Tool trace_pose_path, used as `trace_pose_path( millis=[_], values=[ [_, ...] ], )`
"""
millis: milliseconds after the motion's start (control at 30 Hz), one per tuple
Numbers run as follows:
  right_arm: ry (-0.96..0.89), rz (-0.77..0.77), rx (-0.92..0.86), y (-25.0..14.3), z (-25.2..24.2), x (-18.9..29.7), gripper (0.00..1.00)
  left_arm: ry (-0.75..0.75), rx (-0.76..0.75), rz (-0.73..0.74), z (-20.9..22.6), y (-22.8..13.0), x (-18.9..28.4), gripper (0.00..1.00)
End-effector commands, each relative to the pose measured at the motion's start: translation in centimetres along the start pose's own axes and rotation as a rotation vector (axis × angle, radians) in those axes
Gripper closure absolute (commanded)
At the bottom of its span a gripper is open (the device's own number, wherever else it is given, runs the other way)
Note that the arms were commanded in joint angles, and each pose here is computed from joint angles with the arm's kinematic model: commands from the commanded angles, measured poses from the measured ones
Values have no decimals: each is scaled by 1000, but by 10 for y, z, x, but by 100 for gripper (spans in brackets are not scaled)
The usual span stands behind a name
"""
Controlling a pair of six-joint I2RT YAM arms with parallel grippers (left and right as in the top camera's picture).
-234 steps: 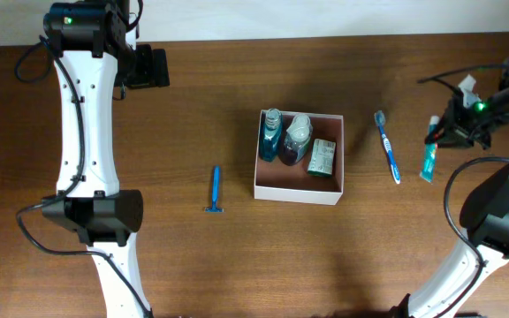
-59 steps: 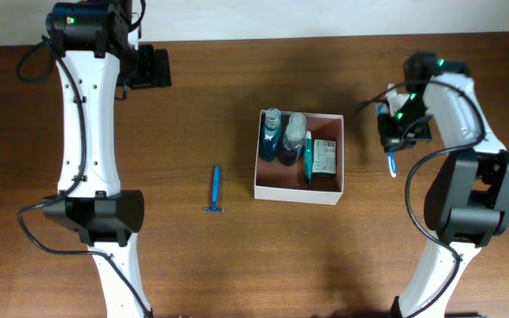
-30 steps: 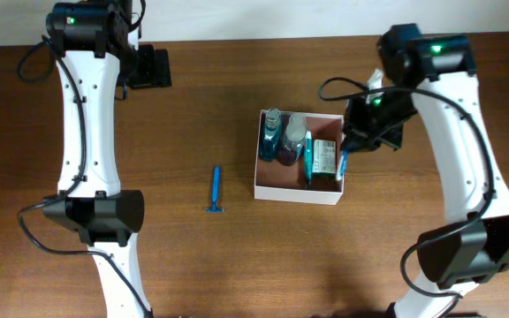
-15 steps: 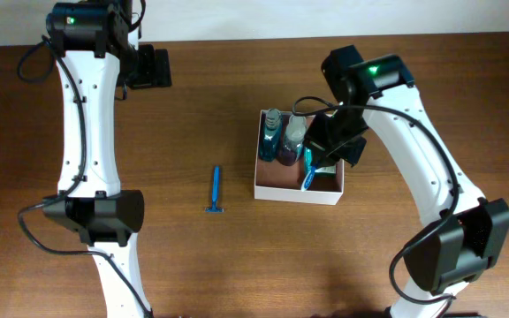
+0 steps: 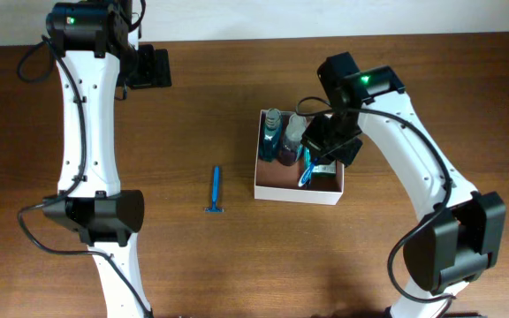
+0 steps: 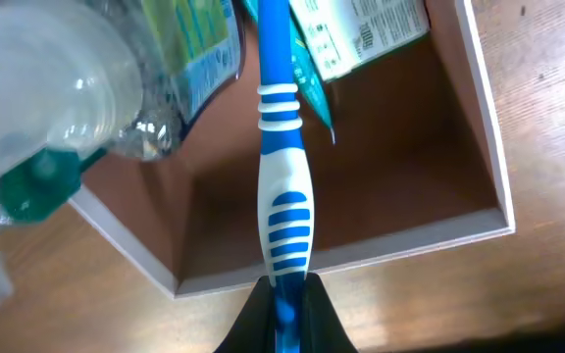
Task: Pack container
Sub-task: 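Carry the toothbrush over the pink box and lower it in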
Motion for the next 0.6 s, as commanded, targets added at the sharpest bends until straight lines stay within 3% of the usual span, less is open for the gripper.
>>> trace_pose_path(
  millis=[0, 100, 200, 300, 567],
  values=[
    [-1, -22, -30, 2, -1, -4, 96, -5, 8, -9, 0, -1, 5, 1],
    [9, -28, -38, 3, 1, -4, 93, -5, 7, -9, -1, -1, 5, 1],
    [19, -34, -35, 4, 2, -4, 73, -5, 7, -9, -1, -1, 5, 1],
    [23, -37, -33, 4, 3, -4, 63, -5, 8, -9, 0, -1, 5, 1],
    [35, -28, -41, 7, 1, -1, 59, -5, 8, -9, 0, -1, 5, 1]
  ],
)
Point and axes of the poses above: each gripper's point midway between its finger pads, its own x axis back along the fingers, its own z axis along the line the jaws close on, y = z × x, the point moved 10 cm from there along x, back along the fingers, and after that the axes turned 4 degrees about -x, right-handed, at the moved point
